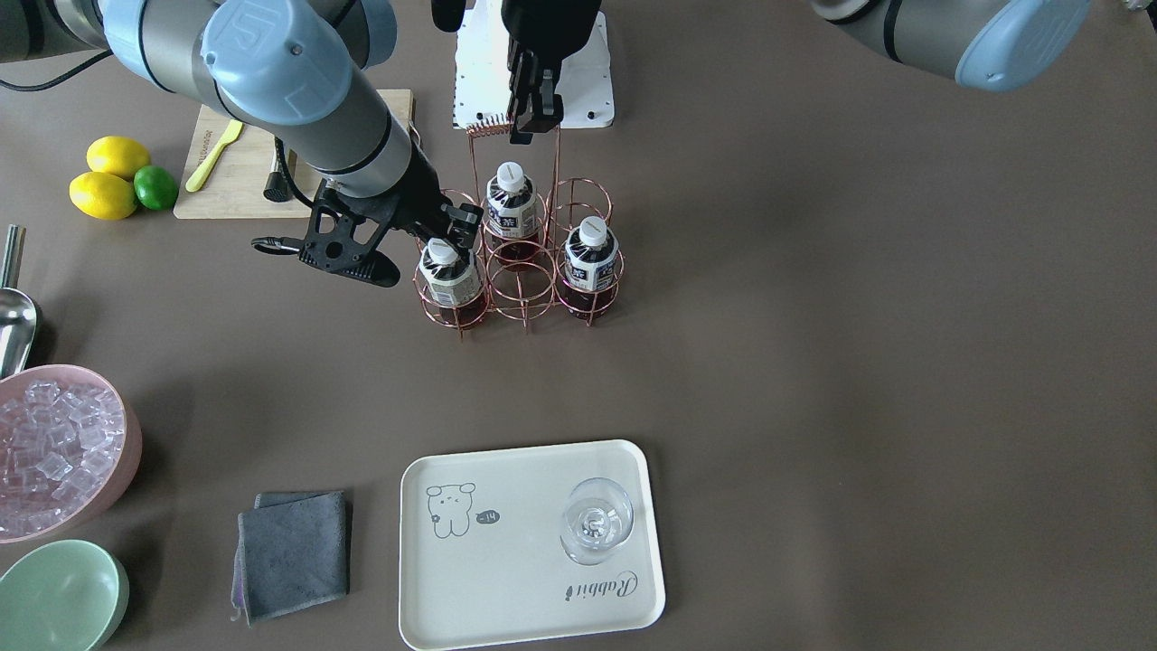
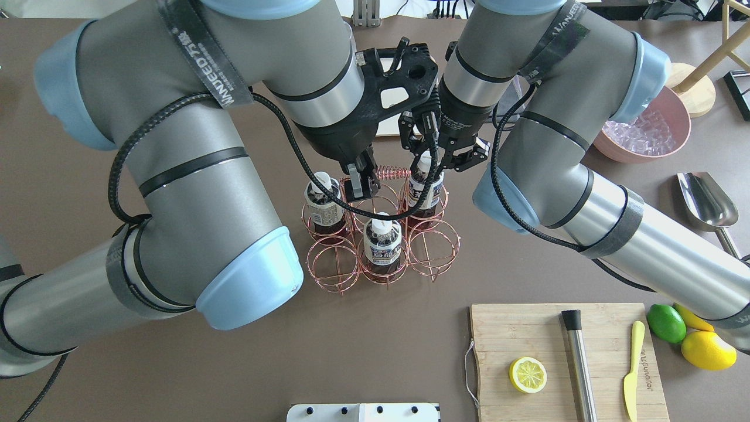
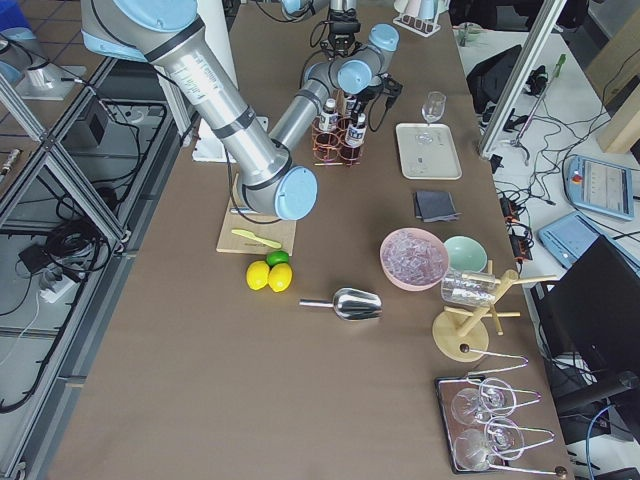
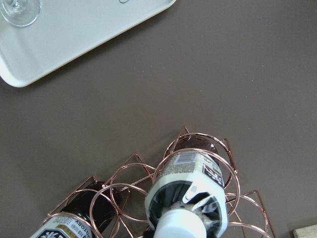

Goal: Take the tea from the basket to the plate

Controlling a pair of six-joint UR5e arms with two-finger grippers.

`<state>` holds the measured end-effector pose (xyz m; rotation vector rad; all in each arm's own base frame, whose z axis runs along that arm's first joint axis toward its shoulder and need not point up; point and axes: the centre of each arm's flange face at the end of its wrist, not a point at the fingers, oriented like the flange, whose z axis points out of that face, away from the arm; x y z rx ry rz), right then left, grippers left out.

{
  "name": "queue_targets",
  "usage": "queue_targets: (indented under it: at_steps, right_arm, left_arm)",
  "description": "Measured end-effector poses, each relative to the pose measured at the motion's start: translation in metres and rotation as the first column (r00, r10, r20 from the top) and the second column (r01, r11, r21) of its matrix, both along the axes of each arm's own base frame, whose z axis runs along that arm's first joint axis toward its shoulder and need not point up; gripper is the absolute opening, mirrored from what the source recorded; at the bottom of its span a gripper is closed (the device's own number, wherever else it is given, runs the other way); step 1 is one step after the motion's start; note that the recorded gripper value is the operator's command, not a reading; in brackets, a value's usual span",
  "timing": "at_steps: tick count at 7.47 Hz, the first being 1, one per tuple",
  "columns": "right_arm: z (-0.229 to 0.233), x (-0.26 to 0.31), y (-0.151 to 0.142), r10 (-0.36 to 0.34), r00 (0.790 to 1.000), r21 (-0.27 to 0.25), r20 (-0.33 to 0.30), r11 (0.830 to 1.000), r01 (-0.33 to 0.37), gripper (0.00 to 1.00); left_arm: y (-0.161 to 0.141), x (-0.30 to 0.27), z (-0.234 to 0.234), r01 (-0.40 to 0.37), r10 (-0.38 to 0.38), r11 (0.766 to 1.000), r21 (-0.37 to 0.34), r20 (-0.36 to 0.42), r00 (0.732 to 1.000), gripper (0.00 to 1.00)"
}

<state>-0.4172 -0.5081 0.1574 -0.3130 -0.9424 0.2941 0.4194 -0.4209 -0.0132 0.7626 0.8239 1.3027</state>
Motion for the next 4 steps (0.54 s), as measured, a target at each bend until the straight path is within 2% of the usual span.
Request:
queue_targets:
  at_steps: [2, 4]
  right_arm:
    - [0.0014, 0.0008, -0.0018, 0.009, 1.000, 0.006, -0.007, 1.000, -0.009, 0.48]
    - [0.0025, 0.0002, -0.0022, 0.011, 1.000, 0.010, -0.010, 1.000, -0.011, 0.45]
  left_arm:
    - [-0.0008, -0.0007, 0.0004, 0.001, -0.001, 1.000, 0.000, 0.000, 1.000, 0.00]
    - [-0.0017, -0.0020, 0.0010, 0.004, -0.004, 1.000, 0.000, 0.000, 1.000, 0.00]
